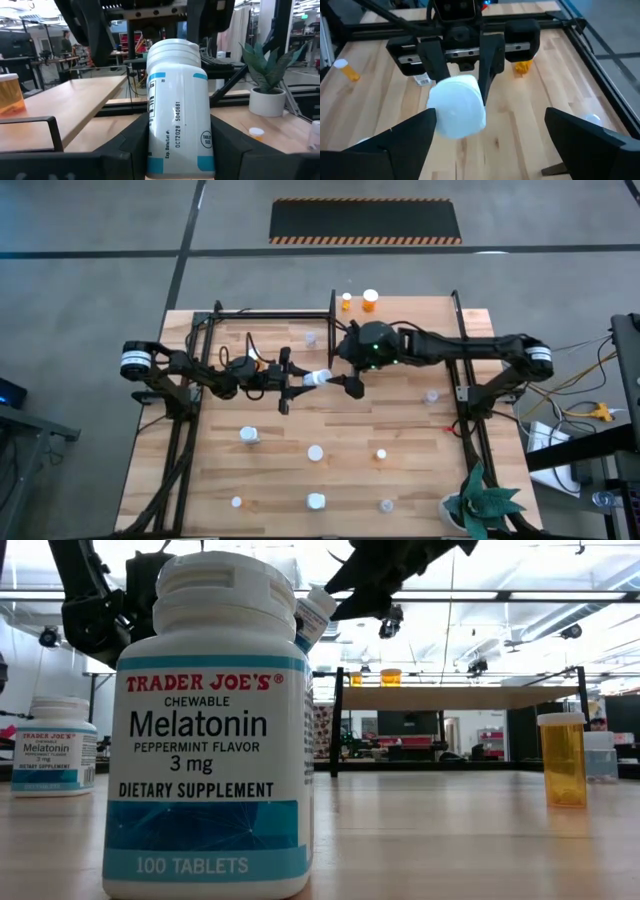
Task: Pick and place medicine bottles onto shelf by color
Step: Put the middle white pill bottle on the shelf
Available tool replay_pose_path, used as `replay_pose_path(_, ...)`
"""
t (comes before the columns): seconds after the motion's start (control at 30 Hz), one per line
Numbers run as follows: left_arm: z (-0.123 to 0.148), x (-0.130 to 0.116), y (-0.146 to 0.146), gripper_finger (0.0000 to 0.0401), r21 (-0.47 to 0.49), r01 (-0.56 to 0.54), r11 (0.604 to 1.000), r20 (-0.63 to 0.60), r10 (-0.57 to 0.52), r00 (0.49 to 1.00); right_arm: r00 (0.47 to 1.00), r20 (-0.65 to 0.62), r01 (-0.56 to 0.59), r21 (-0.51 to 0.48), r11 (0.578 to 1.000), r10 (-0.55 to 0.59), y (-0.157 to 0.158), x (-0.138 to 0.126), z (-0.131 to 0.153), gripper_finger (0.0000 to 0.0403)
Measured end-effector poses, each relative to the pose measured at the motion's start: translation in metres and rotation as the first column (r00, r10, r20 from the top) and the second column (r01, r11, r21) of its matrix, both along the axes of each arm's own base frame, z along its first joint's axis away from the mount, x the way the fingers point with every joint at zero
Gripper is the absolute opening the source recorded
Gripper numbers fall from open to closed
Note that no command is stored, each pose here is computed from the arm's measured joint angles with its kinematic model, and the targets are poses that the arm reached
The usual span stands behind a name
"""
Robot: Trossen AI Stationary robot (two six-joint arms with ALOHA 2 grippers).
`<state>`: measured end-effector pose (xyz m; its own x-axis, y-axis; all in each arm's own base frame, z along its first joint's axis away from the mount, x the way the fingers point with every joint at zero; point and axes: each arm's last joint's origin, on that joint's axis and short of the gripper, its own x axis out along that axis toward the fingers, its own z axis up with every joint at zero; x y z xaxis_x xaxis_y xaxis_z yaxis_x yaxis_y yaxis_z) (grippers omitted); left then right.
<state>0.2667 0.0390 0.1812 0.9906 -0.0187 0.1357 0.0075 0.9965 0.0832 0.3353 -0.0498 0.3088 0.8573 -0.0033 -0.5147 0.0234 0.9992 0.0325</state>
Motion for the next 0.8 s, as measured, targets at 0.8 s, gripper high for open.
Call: replay_pose_path(0.8, 0.002, 0.001, 0.002, 0.0137, -0.008, -0.007, 1.000, 0.010, 0.007, 1.000, 0.993, -0.046, -0.105, 0.014, 0.994, 0.106, 0.002, 0.022, -0.012, 0.0337)
